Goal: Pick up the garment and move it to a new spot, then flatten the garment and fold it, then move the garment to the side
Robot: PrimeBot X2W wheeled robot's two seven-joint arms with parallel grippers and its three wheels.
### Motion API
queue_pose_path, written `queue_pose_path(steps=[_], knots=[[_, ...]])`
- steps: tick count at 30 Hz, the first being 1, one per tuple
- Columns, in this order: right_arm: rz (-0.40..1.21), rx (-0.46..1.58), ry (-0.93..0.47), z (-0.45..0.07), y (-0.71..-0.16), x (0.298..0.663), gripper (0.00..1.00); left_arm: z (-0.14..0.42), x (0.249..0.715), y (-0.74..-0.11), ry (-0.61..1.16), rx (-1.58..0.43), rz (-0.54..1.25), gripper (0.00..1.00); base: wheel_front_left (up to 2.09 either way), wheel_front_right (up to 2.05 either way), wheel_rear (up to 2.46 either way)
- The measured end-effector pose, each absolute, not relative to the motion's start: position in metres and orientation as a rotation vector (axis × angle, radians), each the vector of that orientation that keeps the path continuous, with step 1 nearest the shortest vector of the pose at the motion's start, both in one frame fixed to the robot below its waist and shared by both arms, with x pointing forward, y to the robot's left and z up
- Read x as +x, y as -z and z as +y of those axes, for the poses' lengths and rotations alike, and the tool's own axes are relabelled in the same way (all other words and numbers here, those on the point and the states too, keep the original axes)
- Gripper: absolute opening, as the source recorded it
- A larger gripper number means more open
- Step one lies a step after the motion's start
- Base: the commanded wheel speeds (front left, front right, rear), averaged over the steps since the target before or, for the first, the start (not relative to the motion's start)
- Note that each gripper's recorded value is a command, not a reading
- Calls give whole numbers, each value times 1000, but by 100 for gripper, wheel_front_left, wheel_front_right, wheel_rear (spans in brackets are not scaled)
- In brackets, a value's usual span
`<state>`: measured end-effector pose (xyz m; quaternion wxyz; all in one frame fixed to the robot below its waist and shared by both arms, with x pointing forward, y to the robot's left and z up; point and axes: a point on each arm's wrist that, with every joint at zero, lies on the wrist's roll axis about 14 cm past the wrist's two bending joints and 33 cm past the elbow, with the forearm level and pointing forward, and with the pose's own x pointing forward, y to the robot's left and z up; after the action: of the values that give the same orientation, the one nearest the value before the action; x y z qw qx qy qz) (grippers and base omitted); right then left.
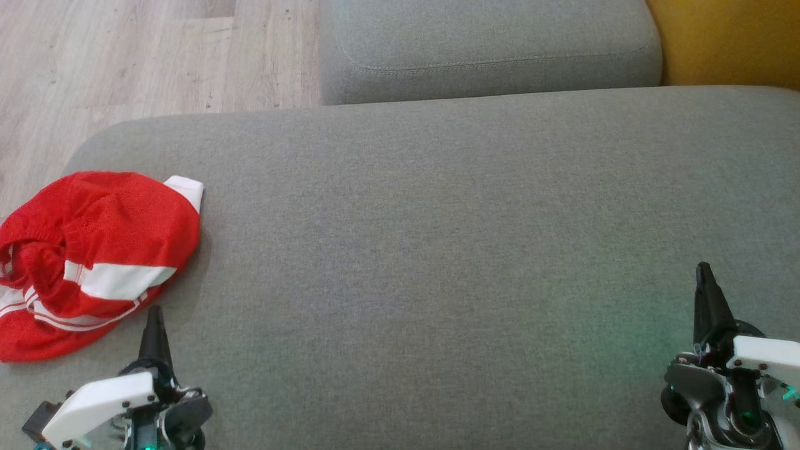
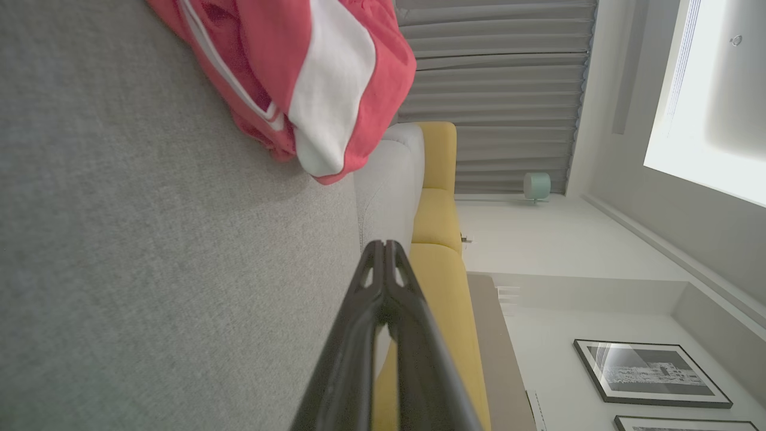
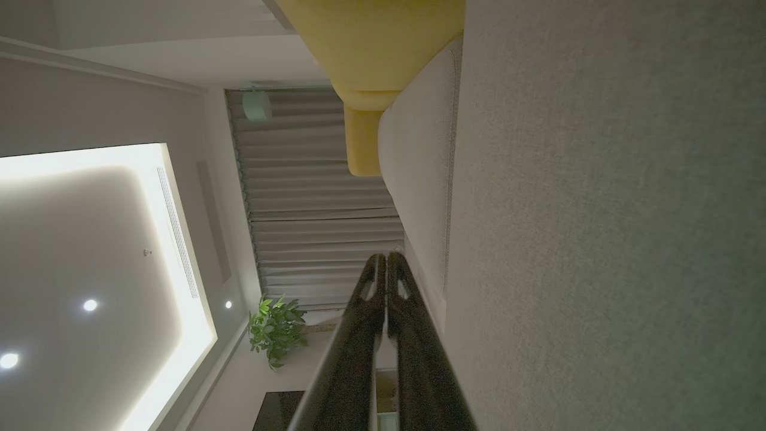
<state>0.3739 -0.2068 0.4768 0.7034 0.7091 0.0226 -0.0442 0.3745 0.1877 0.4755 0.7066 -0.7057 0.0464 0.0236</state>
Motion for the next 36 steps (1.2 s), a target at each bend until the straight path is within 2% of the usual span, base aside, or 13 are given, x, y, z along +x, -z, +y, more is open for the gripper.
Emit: queue_pose_path(steps=[20, 21, 28, 36], knots=[[50, 1577, 98, -207, -477, 374, 0, 188, 374, -476, -52, -1568, 103, 0, 0, 0, 0], [50, 1577, 98, -207, -477, 374, 100, 188, 374, -476, -52, -1568, 103, 100, 0, 0, 0], [174, 1580, 234, -207, -424, 343, 100, 187, 345, -425, -179, -1571, 226, 100, 0, 0, 0], [182, 1527, 224, -203, -425, 345, 100, 187, 348, -429, -172, -1521, 213, 100, 0, 0, 0]])
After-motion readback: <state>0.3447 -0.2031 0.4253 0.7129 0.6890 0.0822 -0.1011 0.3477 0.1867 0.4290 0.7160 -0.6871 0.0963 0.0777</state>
